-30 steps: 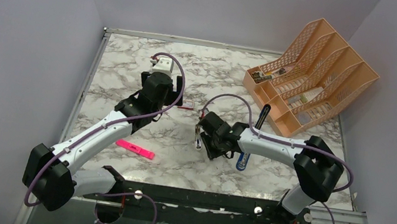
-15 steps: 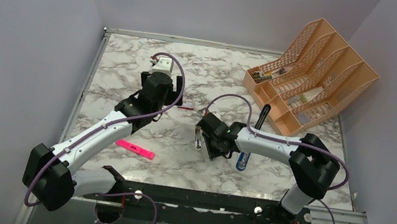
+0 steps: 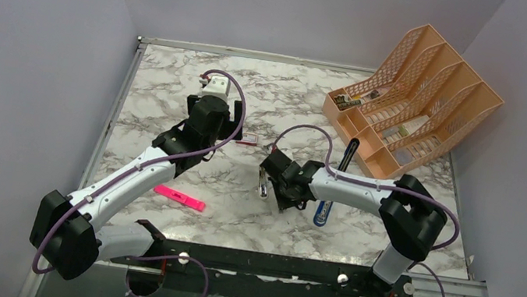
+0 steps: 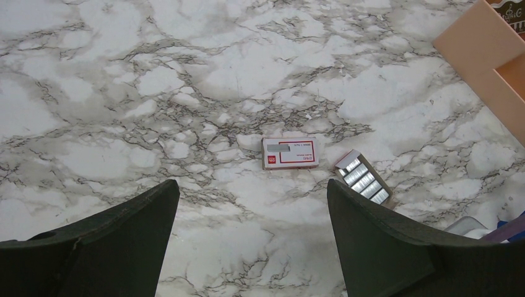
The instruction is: Load the staples into the stapler
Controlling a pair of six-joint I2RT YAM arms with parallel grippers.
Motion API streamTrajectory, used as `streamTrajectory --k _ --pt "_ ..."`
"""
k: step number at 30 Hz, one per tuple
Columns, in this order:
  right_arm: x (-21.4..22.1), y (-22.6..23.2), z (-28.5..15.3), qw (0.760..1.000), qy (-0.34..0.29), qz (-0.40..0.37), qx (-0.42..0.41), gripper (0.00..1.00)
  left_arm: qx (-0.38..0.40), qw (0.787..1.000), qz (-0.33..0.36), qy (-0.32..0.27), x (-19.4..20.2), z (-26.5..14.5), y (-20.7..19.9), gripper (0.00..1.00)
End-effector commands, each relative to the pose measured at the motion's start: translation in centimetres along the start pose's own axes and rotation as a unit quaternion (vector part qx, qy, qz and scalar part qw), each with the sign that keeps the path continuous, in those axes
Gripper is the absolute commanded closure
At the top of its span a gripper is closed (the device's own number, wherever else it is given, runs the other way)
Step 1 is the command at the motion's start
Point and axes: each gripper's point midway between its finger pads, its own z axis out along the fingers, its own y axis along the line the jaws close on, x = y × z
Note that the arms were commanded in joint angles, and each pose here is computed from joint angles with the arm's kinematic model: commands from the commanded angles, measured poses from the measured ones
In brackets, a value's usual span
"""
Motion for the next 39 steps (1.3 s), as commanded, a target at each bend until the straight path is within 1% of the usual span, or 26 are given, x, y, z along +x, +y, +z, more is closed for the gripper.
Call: streamTrajectory --k 1,13,17,21,29,39 --pt "1.7 0.1 -0.5 0.999 0.026 -0.015 -0.015 0.8 0.0 1.0 -0.006 -0.011 -0.4 0.1 0.0 0.1" --pt "4.1 0.9 -1.1 0.996 0.059 -0.036 -0.064 0.83 0.002 1.0 -0.007 -0.011 -0.4 0.1 -0.1 0.1" --pt "4.3 0.7 -1.1 0.996 0.061 -0.034 -0.06 0.85 0.002 1.0 -0.006 -0.009 -0.3 0.2 -0.1 0.1" --pt "4.4 0.5 -1.2 0.996 0.064 -0.033 -0.053 0.88 0.002 1.0 -0.006 -0.009 -0.3 0.1 -0.1 0.1" --pt "4.7 1.0 -1.1 0.994 0.073 -0.033 -0.067 0.97 0.002 1.0 -0.006 -0.008 -0.3 0.2 0.0 0.1" --pt "5.2 1.5 -1.9 0.992 0.082 -0.032 -0.088 0.99 0.003 1.0 -0.008 -0.009 -0.3 0.2 -0.1 0.1"
